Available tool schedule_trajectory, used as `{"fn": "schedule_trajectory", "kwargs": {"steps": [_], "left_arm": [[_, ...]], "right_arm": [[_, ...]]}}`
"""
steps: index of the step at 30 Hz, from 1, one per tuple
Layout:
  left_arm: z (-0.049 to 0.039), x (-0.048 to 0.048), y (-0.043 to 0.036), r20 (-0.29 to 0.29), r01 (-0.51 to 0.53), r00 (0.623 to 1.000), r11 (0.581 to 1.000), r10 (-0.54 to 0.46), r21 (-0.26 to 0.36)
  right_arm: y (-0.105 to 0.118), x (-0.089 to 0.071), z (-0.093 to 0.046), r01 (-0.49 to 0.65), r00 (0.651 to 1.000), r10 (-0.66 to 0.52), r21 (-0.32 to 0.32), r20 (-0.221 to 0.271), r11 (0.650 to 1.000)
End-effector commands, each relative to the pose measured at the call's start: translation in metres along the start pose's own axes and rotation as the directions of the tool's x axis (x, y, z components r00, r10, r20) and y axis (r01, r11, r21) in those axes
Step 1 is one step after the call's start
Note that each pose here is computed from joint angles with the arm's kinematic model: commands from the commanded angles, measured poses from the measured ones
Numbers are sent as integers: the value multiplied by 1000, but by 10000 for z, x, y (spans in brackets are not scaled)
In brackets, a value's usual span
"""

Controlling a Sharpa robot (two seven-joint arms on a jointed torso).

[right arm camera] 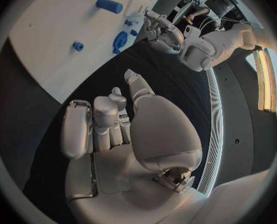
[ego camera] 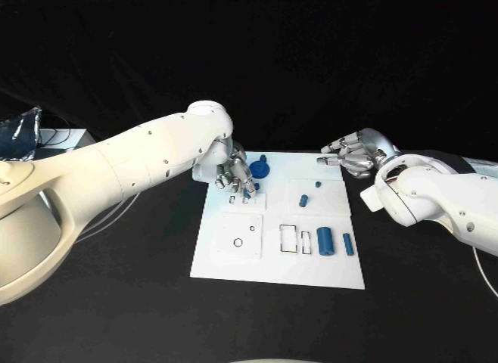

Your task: Assemble the parts on the task board

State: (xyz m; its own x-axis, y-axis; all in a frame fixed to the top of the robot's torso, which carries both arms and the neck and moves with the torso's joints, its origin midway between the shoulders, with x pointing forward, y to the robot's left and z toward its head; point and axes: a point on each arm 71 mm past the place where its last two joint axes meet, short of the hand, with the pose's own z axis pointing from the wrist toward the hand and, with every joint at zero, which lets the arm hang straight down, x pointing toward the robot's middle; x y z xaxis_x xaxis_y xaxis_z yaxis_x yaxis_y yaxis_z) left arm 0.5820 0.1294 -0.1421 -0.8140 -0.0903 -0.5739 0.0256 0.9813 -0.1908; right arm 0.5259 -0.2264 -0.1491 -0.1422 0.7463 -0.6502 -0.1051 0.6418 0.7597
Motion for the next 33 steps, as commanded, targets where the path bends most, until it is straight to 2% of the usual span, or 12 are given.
{"fn": "schedule_trajectory", "kwargs": {"steps": [1, 8, 17, 33], "left_arm": [[9, 4, -25, 9, -29, 1000, 999, 29, -18], [74, 40, -35, 28, -20, 999, 999, 21, -32], [107, 56, -41, 47, -15, 999, 999, 17, -41], [151, 124, -20, 15, -41, 999, 998, 42, -53]], "right_arm": [[19, 21, 1, 8, 1000, -9, -19, -14, 1000], [26, 35, 2, 7, 1000, -8, -22, -16, 1000], [32, 44, 0, 7, 1000, -7, -24, -17, 1000], [32, 43, -7, 6, 1000, -7, -25, -17, 1000]]}}
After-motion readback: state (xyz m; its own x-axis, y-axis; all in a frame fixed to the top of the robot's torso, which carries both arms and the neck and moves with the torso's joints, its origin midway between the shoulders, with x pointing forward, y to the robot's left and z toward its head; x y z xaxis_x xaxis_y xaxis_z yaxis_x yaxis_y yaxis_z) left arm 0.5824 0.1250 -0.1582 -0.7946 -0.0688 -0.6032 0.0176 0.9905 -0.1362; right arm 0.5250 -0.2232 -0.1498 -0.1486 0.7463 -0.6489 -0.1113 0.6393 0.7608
